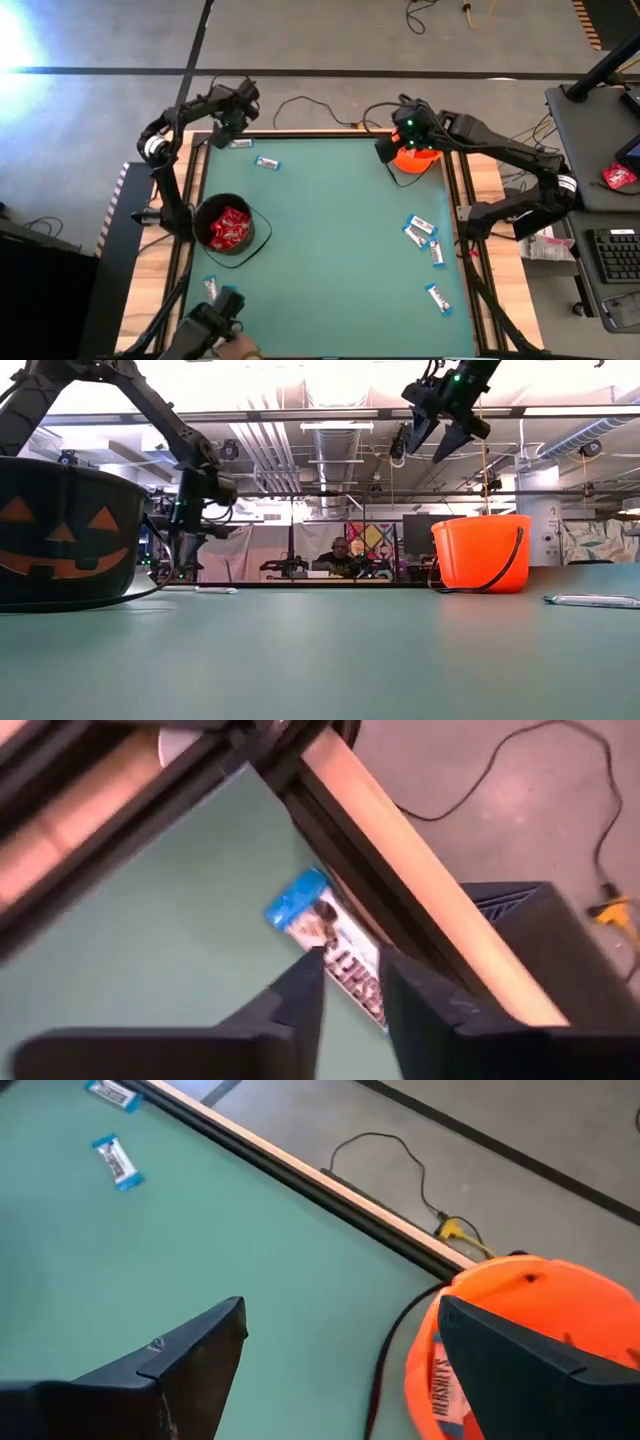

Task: Sort candy by brand, put in halloween buckets
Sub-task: Sort the white chocolates

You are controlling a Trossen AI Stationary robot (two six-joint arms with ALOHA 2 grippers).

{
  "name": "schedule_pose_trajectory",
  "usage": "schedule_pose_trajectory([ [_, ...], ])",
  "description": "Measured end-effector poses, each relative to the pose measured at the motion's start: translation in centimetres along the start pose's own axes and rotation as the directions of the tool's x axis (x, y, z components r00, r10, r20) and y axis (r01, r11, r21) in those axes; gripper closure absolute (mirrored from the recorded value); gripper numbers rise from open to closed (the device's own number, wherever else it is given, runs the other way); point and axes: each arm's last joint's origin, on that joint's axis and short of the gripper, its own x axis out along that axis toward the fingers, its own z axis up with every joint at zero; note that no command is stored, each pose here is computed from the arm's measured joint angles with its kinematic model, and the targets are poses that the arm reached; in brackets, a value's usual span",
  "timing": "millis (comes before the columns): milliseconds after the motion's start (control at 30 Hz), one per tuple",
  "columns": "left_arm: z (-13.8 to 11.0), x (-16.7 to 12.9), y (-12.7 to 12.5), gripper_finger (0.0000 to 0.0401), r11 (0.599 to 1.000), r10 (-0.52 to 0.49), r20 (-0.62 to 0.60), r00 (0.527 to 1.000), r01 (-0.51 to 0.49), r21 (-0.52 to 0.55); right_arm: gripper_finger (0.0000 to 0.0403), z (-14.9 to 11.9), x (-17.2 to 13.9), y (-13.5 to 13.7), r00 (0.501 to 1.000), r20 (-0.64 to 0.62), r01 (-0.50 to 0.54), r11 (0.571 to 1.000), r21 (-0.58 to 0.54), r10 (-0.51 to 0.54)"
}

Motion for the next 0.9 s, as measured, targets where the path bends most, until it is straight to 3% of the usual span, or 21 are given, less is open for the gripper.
schedule_pose_trajectory([
  [133, -0.2, 0.8, 0.1, 0.0391, 0.998, 0.012, 0.007, 1.000, -0.012, 0.063, 0.0099, -0.1, -0.1, 0.4, 1.000, 0.005, -0.007, 1.000, 0.025, 0.007],
  [433, -0.6, 3.1, -0.3, 0.0400, 0.986, 0.027, -0.011, 1.000, -0.025, 0.165, 0.0134, -0.3, -0.1, 0.7, 1.000, 0.000, -0.013, 0.995, 0.097, 0.013],
  [567, -0.6, 4.1, -1.3, 0.0401, 0.937, 0.022, -0.020, 1.000, -0.014, 0.348, 0.0148, -0.3, -0.1, 0.7, 1.000, -0.001, -0.013, 0.992, 0.123, 0.013],
  [800, -1.5, 4.5, -1.7, 0.0401, 0.904, 0.042, -0.049, 0.998, -0.017, 0.426, 0.0166, -0.4, 0.0, 0.8, 0.998, -0.022, -0.060, 0.990, 0.127, 0.064],
  [900, -3.6, 3.8, -2.2, 0.0401, 0.842, 0.014, -0.072, 0.997, 0.027, 0.539, 0.0170, -0.4, 0.0, 0.8, 0.997, -0.023, -0.064, 0.991, 0.114, 0.068],
])
